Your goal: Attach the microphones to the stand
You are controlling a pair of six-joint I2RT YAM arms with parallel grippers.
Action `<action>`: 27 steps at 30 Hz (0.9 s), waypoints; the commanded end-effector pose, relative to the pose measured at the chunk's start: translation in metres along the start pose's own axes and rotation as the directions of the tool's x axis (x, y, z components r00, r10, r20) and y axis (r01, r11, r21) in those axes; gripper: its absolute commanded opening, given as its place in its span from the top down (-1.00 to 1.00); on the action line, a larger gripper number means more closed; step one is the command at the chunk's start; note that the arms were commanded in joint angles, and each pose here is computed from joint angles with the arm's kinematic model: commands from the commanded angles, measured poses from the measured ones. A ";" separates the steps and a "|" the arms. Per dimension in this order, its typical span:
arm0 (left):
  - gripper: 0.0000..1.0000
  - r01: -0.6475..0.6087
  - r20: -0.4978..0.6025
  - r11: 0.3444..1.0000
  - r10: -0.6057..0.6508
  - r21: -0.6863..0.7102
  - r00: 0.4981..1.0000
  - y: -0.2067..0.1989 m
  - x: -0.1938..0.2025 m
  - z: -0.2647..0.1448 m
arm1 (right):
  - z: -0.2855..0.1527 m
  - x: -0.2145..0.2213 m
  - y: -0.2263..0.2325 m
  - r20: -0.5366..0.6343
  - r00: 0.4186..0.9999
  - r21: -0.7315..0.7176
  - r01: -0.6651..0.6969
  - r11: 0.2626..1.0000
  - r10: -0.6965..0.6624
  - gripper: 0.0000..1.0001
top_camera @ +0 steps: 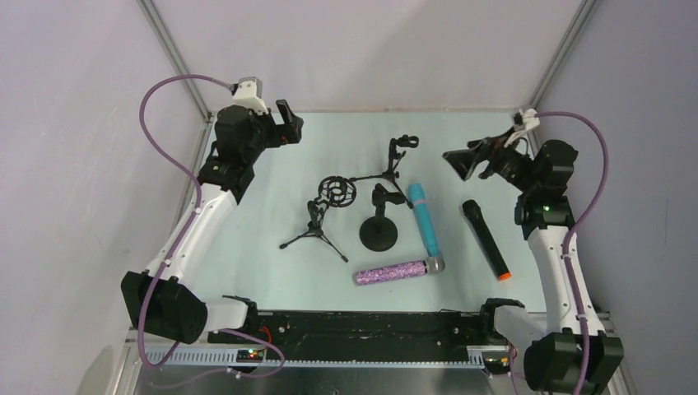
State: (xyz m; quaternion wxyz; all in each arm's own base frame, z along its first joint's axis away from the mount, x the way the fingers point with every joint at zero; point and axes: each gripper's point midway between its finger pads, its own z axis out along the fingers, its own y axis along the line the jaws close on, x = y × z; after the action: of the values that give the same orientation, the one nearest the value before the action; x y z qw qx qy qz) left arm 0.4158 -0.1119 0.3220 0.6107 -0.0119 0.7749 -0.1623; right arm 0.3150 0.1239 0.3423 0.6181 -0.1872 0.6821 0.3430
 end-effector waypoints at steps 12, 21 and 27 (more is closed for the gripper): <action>-0.97 0.012 0.056 0.999 -0.015 0.039 0.998 -0.011 -0.017 -0.008 | -0.082 0.103 -0.151 0.176 0.607 0.569 -0.705 0.423 0.775 -0.99; -0.97 0.013 0.056 0.999 -0.016 0.042 0.998 -0.011 -0.018 -0.008 | -0.114 0.165 -0.171 0.073 0.685 0.856 -0.416 0.307 0.725 -0.99; -0.97 0.017 0.053 0.999 -0.020 0.047 0.998 -0.012 -0.017 -0.008 | -0.118 0.216 -0.167 -0.205 0.654 0.947 -0.056 0.317 0.728 -0.99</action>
State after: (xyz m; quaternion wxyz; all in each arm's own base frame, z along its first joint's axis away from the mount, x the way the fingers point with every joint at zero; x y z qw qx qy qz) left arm 0.4158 -0.1125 0.3224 0.6110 -0.0114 0.7743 -0.1640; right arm 0.3215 -0.0187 0.1184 0.2981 0.2923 0.8989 0.1331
